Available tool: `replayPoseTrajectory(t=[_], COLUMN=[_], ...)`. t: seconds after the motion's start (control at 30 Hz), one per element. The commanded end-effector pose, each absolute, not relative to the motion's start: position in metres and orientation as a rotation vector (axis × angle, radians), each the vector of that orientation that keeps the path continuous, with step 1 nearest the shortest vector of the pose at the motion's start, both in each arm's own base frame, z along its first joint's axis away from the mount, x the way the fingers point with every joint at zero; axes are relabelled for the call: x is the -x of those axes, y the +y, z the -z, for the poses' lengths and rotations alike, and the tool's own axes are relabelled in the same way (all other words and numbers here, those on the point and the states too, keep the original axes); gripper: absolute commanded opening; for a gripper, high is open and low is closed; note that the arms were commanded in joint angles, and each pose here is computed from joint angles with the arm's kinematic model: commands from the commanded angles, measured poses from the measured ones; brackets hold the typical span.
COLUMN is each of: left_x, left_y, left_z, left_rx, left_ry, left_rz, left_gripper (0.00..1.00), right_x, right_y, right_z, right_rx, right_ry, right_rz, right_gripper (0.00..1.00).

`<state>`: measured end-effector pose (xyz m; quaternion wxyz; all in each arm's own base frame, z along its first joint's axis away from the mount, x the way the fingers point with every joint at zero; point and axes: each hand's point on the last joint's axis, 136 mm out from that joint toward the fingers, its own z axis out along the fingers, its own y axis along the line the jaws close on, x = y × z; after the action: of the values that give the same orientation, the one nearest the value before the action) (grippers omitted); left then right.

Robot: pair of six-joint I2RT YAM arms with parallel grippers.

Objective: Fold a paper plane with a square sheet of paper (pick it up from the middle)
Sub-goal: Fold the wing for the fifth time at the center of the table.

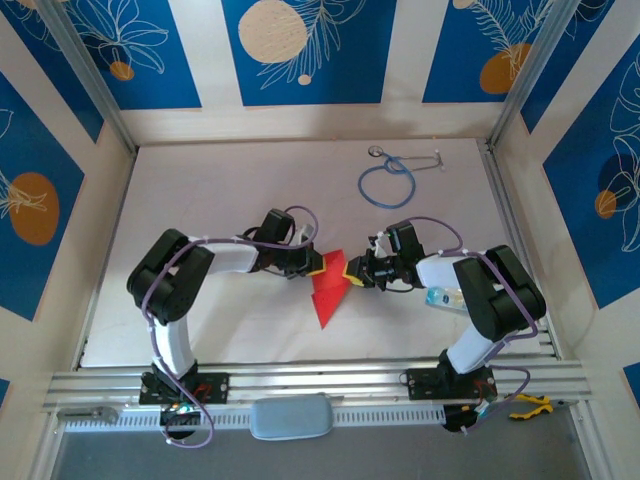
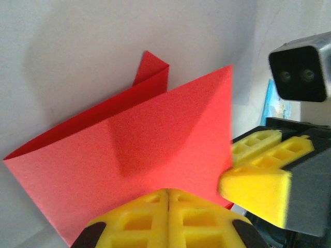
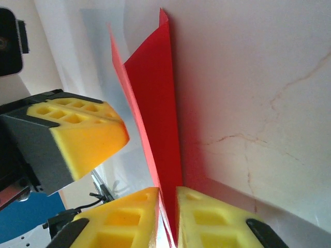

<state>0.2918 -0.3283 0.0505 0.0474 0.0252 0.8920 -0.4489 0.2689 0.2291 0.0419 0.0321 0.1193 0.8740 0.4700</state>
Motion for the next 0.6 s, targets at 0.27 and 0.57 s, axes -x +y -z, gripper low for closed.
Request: replayPoseTrajectory(t=[0.27,0.57], left_x=[-0.284,-0.281], left_y=[-0.321,-0.322], left_z=[-0.07,-0.061], left_rx=[0.015,0.038], left_ry=[2.68,2.708], left_rz=[1.387,1.377], left_gripper=[0.03,0.04], right_x=[-0.272,-0.266], right_y=[0.217,0.22], right_z=[-0.031,-0.028], right_rx=[-0.613,-0.721], right_ry=[2.684,2.673], right_rz=[-1.258,-1.16], right_gripper=[0.07,0.09])
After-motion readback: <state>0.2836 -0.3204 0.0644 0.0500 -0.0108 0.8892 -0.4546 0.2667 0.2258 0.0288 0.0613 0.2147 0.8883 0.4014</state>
